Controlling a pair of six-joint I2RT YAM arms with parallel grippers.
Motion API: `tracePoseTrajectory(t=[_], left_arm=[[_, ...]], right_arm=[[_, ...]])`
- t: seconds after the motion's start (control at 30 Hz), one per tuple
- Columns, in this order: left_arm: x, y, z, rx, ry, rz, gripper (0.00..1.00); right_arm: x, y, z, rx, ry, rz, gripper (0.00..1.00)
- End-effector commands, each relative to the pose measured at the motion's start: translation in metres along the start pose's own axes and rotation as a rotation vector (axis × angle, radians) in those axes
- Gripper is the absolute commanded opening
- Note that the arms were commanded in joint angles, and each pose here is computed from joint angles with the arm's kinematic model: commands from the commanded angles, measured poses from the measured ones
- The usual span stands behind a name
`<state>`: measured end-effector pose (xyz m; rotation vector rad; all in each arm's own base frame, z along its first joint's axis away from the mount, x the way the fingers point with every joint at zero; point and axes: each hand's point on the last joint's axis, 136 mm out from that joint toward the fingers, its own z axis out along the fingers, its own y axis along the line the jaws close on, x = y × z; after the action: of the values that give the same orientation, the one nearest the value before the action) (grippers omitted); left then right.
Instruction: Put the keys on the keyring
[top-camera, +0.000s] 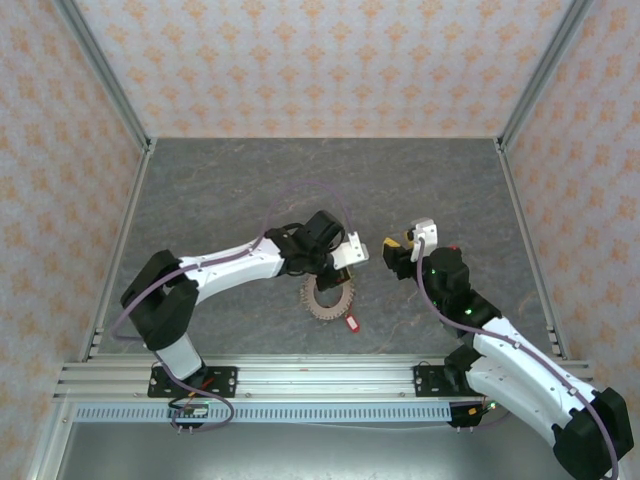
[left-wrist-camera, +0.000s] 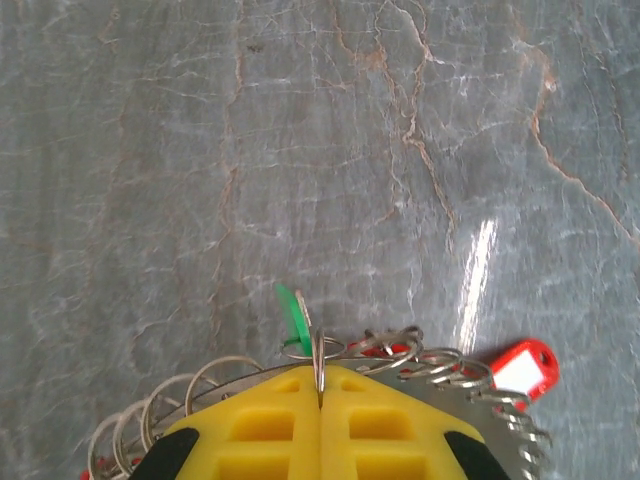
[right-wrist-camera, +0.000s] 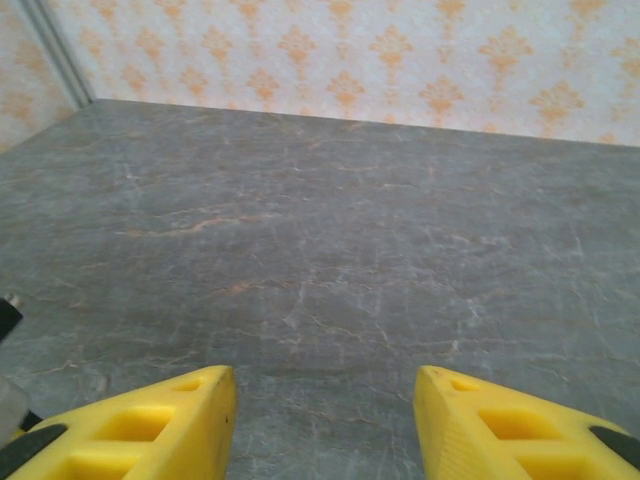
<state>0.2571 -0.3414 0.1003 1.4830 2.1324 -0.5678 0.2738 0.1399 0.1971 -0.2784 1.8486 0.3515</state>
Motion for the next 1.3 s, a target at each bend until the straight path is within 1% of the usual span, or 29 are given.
tracePoseTrajectory(t=[0.0, 0.13, 0.2, 0.33, 0.47, 0.53, 0.6, 0.67, 0.73, 0.77, 0.8, 0.87, 0.93, 1.0, 1.07, 1.13, 1.17, 1.2, 1.27], left_arm=[[-0.033, 0.002, 0.005, -0.002, -0.110, -0.058, 0.00], [-0.039, -0.001, 0.013, 0.011, -0.157, -0.105, 0.03], [-0.045, -0.001, 0.010, 0.010, -0.203, -0.126, 0.09], [-0.049, -0.002, -0.004, -0.012, -0.278, -0.148, 0.18], [-0.049, -0.005, -0.019, -0.028, -0.325, -0.159, 0.21], [-0.048, -0.002, -0.032, -0.064, -0.364, -0.180, 0.21], [-0.046, 0.007, -0.049, -0.139, -0.433, -0.230, 0.24], [-0.041, 0.019, -0.067, -0.217, -0.503, -0.319, 0.23], [-0.035, 0.029, -0.085, -0.278, -0.583, -0.415, 0.22], [-0.027, 0.035, -0.092, -0.317, -0.614, -0.482, 0.24], [-0.018, 0.043, -0.100, -0.365, -0.636, -0.559, 0.30], [0.004, 0.056, -0.109, -0.460, -0.633, -0.708, 0.42], [0.030, 0.066, -0.114, -0.558, -0.573, -0.846, 0.52], [0.053, 0.072, -0.119, -0.639, -0.519, -0.964, 0.63], [0.063, 0.071, -0.117, -0.650, -0.479, -1.013, 0.72], [0.064, 0.065, -0.112, -0.605, -0.468, -1.034, 0.74], [0.063, 0.061, -0.110, -0.573, -0.480, -1.048, 0.77], [0.063, 0.058, -0.107, -0.545, -0.491, -1.062, 0.82], [0.065, 0.054, -0.102, -0.498, -0.515, -1.115, 0.98]], right_arm=[[0.012, -0.017, -0.001, 0.085, 0.028, 0.042, 0.50], [0.019, -0.017, 0.000, 0.086, 0.047, 0.082, 0.49], [0.024, -0.016, 0.000, 0.079, 0.064, 0.103, 0.49], [0.034, -0.014, 0.002, 0.066, 0.120, 0.133, 0.49], [0.041, -0.008, 0.007, 0.038, 0.168, 0.166, 0.49], [0.043, -0.004, 0.009, 0.017, 0.198, 0.192, 0.50], [0.050, 0.008, 0.013, -0.038, 0.277, 0.222, 0.49], [0.063, 0.020, 0.018, -0.091, 0.386, 0.238, 0.49], [0.076, 0.027, 0.024, -0.108, 0.489, 0.254, 0.46], [0.082, 0.027, 0.029, -0.097, 0.535, 0.265, 0.45], [0.087, 0.027, 0.033, -0.086, 0.571, 0.269, 0.45], [0.094, 0.025, 0.040, -0.055, 0.627, 0.272, 0.45], [0.100, 0.026, 0.048, -0.050, 0.681, 0.267, 0.45], [0.104, 0.034, 0.055, -0.082, 0.729, 0.267, 0.45], [0.108, 0.039, 0.063, -0.100, 0.772, 0.270, 0.45], [0.114, 0.035, 0.071, -0.068, 0.819, 0.262, 0.44], [0.118, 0.034, 0.075, -0.048, 0.845, 0.256, 0.44], [0.121, 0.033, 0.078, -0.039, 0.866, 0.254, 0.44], [0.129, 0.035, 0.085, -0.045, 0.921, 0.244, 0.44]])
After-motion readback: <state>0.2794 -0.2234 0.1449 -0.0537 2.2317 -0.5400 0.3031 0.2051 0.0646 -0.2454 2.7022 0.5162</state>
